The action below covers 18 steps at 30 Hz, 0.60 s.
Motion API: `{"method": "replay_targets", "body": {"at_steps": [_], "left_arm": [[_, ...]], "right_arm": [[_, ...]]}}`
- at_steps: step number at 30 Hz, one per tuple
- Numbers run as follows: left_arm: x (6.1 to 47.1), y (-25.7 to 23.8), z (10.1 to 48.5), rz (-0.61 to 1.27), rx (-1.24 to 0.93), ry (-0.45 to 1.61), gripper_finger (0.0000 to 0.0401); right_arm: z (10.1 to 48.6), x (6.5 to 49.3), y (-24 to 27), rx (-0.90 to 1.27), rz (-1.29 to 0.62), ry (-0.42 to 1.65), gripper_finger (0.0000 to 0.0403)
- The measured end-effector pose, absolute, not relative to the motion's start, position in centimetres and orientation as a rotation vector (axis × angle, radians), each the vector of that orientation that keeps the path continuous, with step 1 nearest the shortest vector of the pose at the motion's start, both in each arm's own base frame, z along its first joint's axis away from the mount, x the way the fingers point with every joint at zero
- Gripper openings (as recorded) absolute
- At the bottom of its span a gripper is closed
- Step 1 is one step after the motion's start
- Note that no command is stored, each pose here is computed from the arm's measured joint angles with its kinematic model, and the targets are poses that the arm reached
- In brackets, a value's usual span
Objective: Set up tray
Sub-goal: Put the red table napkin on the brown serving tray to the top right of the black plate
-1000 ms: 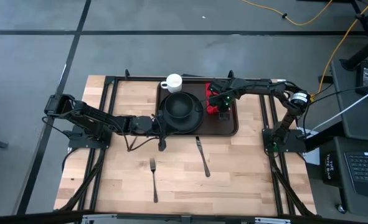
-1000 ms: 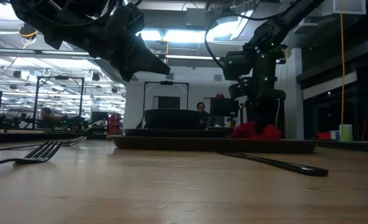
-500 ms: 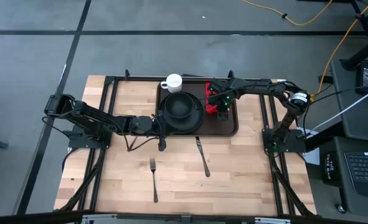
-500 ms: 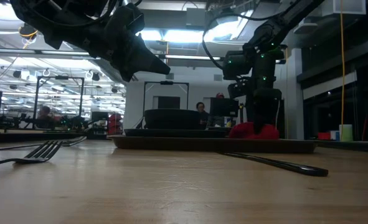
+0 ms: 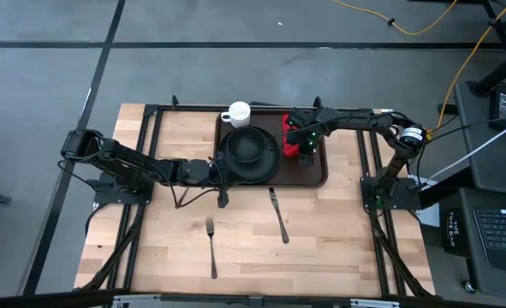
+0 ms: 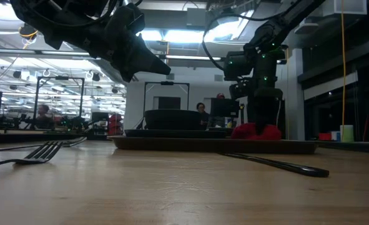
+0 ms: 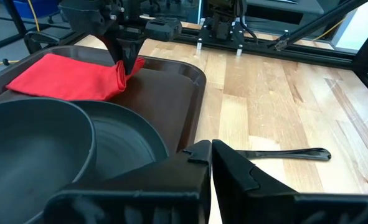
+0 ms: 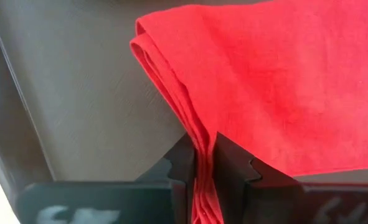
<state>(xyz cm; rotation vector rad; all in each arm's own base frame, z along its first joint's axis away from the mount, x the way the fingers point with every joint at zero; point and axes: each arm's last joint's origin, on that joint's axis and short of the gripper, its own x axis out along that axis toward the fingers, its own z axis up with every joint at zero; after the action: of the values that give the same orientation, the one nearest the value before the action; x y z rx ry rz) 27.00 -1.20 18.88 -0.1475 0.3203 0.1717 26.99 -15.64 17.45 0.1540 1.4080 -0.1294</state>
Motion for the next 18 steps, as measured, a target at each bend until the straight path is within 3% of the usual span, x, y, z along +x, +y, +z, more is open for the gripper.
{"method": "replay_targets", "body": {"at_steps": [18], "left_arm": [[27.0, -1.2, 18.9, 0.172, -0.147, 0.323, 0.0006]], "right_arm": [[16.2, 26.8, -15.4, 0.177, -0.13, 1.37, 0.0091]]}}
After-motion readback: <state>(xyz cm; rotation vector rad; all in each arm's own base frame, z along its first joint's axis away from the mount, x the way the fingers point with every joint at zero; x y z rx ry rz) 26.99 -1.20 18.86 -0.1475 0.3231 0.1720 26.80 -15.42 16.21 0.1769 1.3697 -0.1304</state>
